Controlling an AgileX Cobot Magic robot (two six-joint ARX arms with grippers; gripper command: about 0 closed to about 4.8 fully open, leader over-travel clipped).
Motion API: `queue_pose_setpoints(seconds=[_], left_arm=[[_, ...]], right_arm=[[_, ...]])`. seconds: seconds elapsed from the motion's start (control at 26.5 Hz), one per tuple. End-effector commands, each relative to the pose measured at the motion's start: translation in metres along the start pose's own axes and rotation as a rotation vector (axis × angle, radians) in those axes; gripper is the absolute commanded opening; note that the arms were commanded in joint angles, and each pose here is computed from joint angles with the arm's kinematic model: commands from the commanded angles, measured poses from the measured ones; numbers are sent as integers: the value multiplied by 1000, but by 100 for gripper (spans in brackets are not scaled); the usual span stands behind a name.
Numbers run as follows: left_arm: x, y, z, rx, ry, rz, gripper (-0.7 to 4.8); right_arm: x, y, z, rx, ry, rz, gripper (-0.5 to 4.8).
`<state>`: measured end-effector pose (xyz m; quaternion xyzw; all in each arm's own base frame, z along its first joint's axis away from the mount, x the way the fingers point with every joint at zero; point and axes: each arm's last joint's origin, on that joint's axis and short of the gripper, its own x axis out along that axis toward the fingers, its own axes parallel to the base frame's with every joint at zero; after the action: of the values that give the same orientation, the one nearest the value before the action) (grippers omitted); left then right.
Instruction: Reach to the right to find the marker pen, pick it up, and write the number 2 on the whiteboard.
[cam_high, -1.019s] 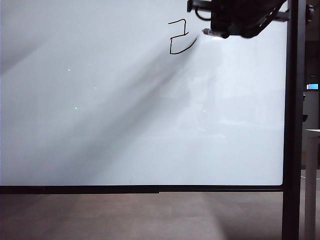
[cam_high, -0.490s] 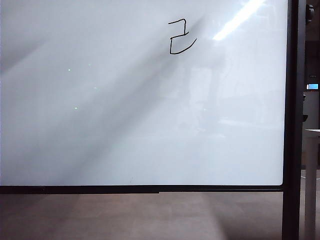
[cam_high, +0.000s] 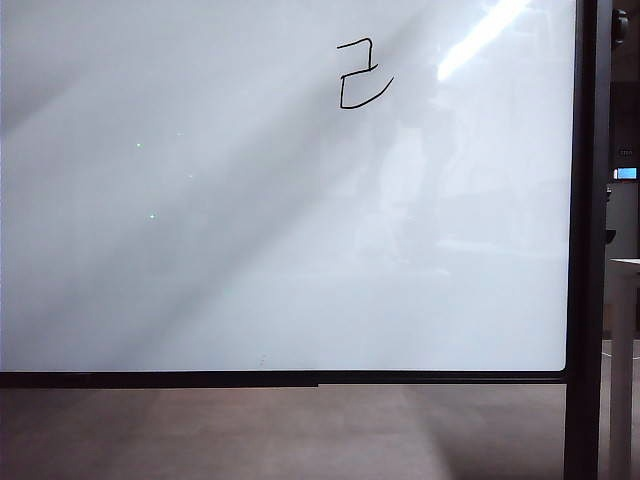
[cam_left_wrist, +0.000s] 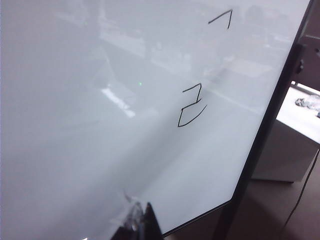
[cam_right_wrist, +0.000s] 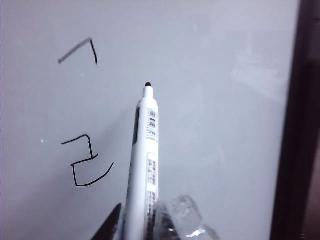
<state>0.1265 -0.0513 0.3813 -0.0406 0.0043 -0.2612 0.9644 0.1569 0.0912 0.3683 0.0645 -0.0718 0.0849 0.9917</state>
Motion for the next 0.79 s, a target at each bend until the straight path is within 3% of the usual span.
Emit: queue_pose_setpoints(seconds=[0.04,0.23,0.42,0.68,0.79], left_arm=[[-14,-2,1,4,4,4,-5],[-38,-6,-6,-1,31,6,-5],[-67,-8,-35,9,-28,34,-5],[-101,-10,-79,23,-123,41,-5],[-103,-9,-93,4,-63,69,-5]], right_arm=[[-19,-8,9,-20,10,-2,41],[-48,-21,16,-84,32,3,41],[-74,-33,9,-94,18,3,41],[-102,-47,-24,-85,-6,2,44],[-108,-51,-42,-89,0,2,44]])
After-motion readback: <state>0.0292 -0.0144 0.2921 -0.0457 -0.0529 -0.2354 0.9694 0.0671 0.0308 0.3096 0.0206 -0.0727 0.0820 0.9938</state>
